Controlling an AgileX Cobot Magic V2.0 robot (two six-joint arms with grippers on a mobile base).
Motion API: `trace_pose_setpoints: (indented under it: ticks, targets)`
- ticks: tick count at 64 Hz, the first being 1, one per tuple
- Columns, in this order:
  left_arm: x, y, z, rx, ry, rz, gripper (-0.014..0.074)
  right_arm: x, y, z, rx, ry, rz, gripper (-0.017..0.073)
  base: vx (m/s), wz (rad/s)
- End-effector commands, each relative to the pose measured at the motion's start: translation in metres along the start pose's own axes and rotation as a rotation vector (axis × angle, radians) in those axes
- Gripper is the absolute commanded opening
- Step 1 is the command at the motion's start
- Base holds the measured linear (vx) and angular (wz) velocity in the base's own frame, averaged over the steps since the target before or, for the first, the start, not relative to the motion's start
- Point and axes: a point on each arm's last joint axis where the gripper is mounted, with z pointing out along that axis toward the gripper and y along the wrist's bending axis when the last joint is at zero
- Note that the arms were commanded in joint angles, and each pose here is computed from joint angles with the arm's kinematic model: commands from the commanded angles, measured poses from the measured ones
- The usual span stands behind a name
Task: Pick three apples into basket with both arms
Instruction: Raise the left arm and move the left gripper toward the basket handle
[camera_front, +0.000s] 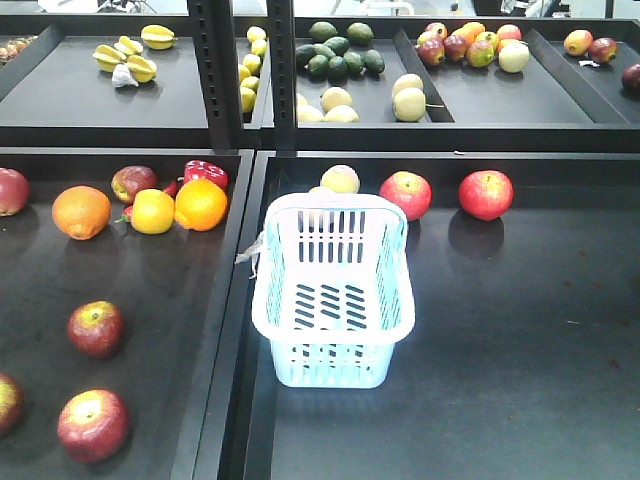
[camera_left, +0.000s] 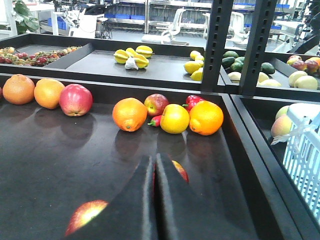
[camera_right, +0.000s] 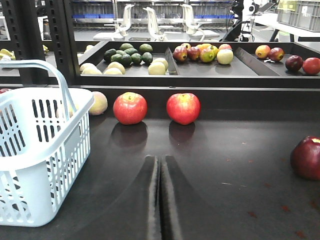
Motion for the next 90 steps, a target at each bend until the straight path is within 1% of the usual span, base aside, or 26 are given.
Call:
trace_pose_setpoints:
  ticks: [1,60,62,63,65,66,68,69,71,72,73,74,77,78,81,85,87,90]
  targets:
    - [0.001,0.000,0.000,0.009,-0.061,-0.011,-0.0006,-0.002,0.000,0.000,0.008,-0.068,-0.019,-0.0004,0.01,0.01]
    - [0.001,0.000,0.000,0.009,-0.061,-0.011,-0.0006,-0.002,0.000,0.000,0.008,-0.067,-0.019,-0.0004,0.00,0.00]
    - [0.001,0.000,0.000,0.010,-0.061,-0.023,-0.0006,-0.002,0.000,0.000,0.008,-0.067,-0.019,-0.0004,0.00,0.00]
    - [0.000,0.000,0.000,0.012,-0.062,-0.039,-0.0006,-0.002,0.000,0.000,0.008,-0.067,-0.019,-0.0004,0.00,0.00]
    - [0.000,0.000,0.000,0.016,-0.064,-0.092,-0.0006,-0.002,0.000,0.000,0.008,-0.067,-0.019,-0.0004,0.00,0.00]
    - [0.000,-0.001,0.000,0.021,-0.062,-0.144,-0.0006,-0.002,0.000,0.000,0.008,-0.067,-0.019,-0.0004,0.00,0.00]
    - [0.000,-0.001,0.000,0.028,-0.062,-0.219,-0.0006,-0.002,0.000,0.000,0.008,-0.067,-0.019,-0.0004,0.00,0.00]
    - [0.000,-0.001,0.000,0.033,-0.061,-0.282,-0.0006,-0.002,0.000,0.000,0.008,-0.067,-0.019,-0.0004,0.00,0.00]
    - [0.000,-0.002,0.000,0.041,-0.060,-0.375,-0.0006,-0.002,0.000,0.000,0.008,-0.067,-0.019,-0.0004,0.00,0.00]
    - [0.000,-0.002,0.000,0.048,-0.059,-0.447,-0.0006,-0.002,0.000,0.000,0.008,-0.067,-0.019,-0.0004,0.00,0.00]
    - [0.000,-0.002,0.000,0.052,-0.059,-0.493,-0.0006,-0.002,0.000,0.000,0.008,-0.067,-0.019,-0.0004,0.00,0.00]
    - [-0.001,-0.003,0.000,0.058,-0.058,-0.557,-0.0006,-0.002,0.000,0.000,0.008,-0.067,-0.019,-0.0004,0.00,0.00]
    - [-0.001,-0.003,0.000,0.069,-0.055,-0.669,-0.0006,-0.002,0.000,0.000,0.008,-0.067,-0.019,-0.0004,0.00,0.00]
    - [-0.001,-0.004,0.000,0.073,-0.053,-0.718,-0.0006,-0.002,0.000,0.000,0.008,-0.067,-0.019,-0.0004,0.00,0.00]
    - [-0.001,-0.004,0.000,0.082,-0.054,-0.807,-0.0006,-0.002,0.000,0.000,0.008,-0.067,-0.019,-0.0004,0.00,0.00]
    - [-0.004,-0.003,0.000,0.087,-0.079,-0.863,-0.0006,-0.002,0.000,0.000,0.008,-0.067,-0.019,-0.0004,0.00,0.00]
    - [-0.005,-0.003,0.000,0.089,-0.099,-0.900,-0.0006,-0.002,0.000,0.000,0.008,-0.067,-0.019,-0.0004,0.00,0.00]
    - [-0.010,-0.002,-0.001,0.100,-0.130,-0.988,-0.0006,-0.002,0.000,0.000,0.008,-0.067,-0.019,-0.0004,0.00,0.00]
